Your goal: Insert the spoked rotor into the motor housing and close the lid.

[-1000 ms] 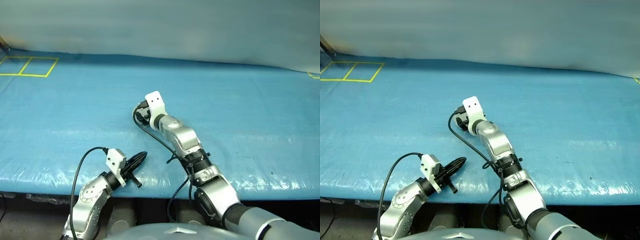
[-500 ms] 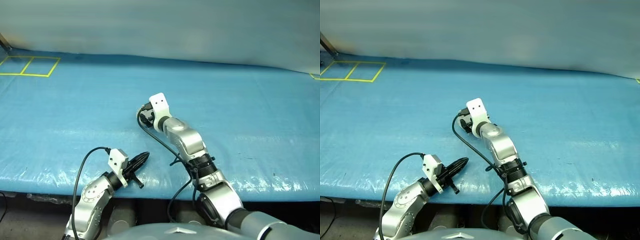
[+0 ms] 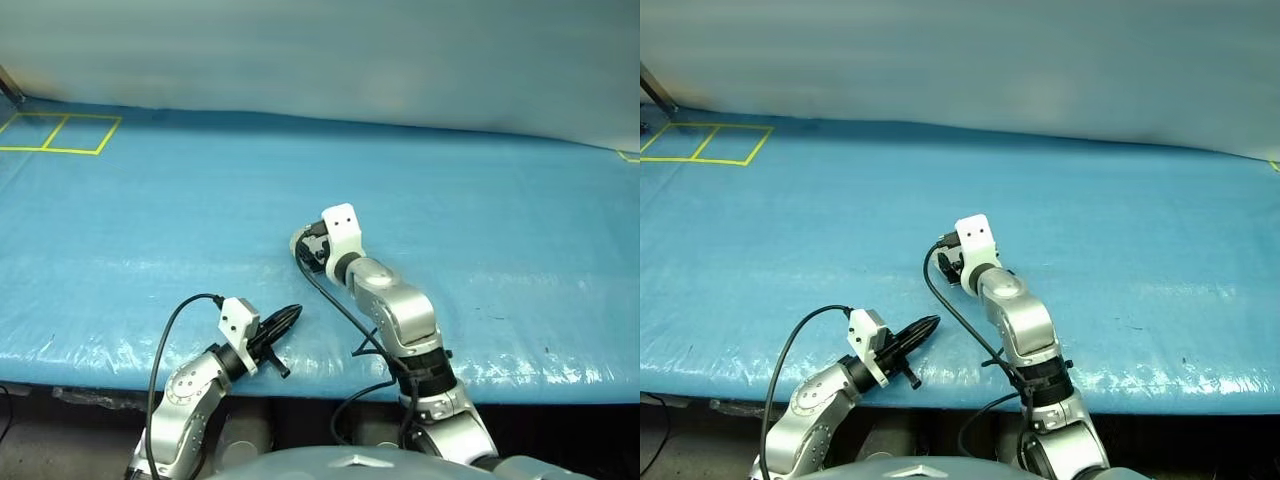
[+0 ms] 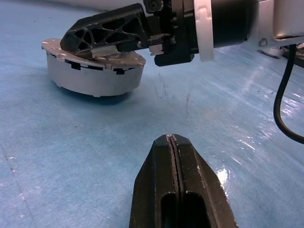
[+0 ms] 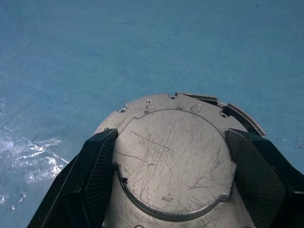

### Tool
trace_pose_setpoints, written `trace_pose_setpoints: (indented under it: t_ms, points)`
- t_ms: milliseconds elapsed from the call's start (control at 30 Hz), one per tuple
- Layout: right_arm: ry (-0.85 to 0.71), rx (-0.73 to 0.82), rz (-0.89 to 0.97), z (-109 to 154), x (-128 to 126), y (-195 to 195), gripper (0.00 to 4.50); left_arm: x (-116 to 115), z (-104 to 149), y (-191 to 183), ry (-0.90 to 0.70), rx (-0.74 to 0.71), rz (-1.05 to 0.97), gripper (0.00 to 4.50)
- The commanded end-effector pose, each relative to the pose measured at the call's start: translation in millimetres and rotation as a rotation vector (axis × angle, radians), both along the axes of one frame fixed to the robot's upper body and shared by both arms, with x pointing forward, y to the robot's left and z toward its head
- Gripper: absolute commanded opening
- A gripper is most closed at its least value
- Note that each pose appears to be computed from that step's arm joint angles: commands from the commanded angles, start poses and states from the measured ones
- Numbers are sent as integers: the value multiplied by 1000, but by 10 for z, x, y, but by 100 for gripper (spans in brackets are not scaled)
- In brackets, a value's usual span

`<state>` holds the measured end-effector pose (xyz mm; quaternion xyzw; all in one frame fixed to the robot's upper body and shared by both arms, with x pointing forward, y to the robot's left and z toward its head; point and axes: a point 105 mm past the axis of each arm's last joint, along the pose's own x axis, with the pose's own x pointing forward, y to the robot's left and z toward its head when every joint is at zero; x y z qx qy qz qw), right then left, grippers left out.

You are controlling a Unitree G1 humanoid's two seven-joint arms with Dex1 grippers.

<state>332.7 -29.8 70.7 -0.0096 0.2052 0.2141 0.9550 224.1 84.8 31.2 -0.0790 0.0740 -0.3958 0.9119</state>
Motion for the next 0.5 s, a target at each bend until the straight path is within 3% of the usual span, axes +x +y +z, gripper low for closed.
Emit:
trace_pose_setpoints:
  t_ms: [33,500]
  points:
    - [248,-82,-75,-570,-269,-265,327,5,61,-26,-23,-14,-14,0]
    - [272,-64,-139,-530,-520,-442,327,9,54,-37,-17,-10,-34,0]
